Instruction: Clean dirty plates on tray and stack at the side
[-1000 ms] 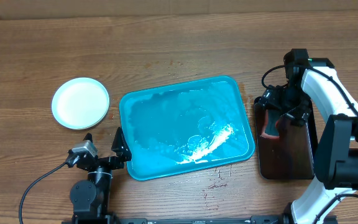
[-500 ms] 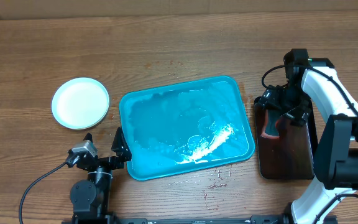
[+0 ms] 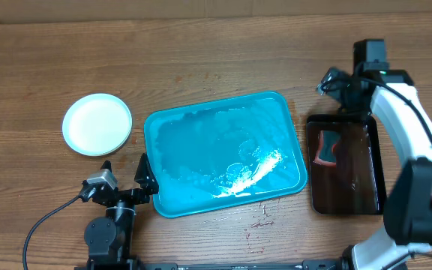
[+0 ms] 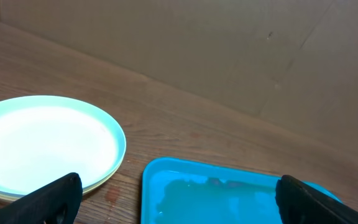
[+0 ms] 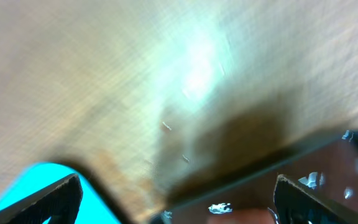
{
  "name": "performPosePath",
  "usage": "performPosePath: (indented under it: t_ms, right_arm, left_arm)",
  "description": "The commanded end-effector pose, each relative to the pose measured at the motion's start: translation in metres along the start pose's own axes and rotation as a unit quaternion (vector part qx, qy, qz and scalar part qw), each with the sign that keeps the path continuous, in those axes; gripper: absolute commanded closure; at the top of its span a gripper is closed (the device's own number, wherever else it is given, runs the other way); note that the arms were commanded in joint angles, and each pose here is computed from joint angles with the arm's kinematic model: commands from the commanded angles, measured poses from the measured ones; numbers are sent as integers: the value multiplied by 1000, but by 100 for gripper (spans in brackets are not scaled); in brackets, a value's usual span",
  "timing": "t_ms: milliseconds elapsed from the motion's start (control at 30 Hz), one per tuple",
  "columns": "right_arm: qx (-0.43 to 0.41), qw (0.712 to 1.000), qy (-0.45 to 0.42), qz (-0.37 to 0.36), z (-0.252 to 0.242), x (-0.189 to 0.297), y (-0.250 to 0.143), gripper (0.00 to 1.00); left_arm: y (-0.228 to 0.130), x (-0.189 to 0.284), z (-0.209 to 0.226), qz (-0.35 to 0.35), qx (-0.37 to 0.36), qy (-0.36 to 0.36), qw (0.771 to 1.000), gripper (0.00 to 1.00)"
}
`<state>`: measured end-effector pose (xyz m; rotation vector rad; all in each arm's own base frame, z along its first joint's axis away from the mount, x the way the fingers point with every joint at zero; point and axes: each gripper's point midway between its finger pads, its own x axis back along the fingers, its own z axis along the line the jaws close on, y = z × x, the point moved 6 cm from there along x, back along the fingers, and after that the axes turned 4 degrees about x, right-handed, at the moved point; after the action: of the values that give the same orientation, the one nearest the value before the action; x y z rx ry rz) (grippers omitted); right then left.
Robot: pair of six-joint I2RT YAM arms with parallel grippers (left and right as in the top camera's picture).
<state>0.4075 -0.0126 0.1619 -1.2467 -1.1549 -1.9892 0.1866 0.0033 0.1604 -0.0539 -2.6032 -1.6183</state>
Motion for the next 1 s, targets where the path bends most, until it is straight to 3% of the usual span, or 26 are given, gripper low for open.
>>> performPosePath:
  t_ms: [0, 333, 533, 700, 967]
  right_arm:
    - [-1, 996, 22, -89, 6, 56, 21, 0]
    - [-18, 966, 51, -254, 3, 165, 40, 0]
    - [36, 909, 104, -403, 4, 269, 38, 0]
    - [105, 868, 98, -476, -15, 341, 1, 0]
    - [125, 853, 91, -499, -57, 393, -73, 0]
  left_arm:
    - [0, 0, 1, -4, -4, 2, 1000, 0]
    - [0, 0, 1, -4, -4, 2, 1000, 0]
    - [0, 0, 1, -4, -4, 2, 1000, 0]
    - [0, 0, 1, -4, -4, 2, 1000, 0]
    - [1, 0, 1, -4, -4, 2, 1000, 1]
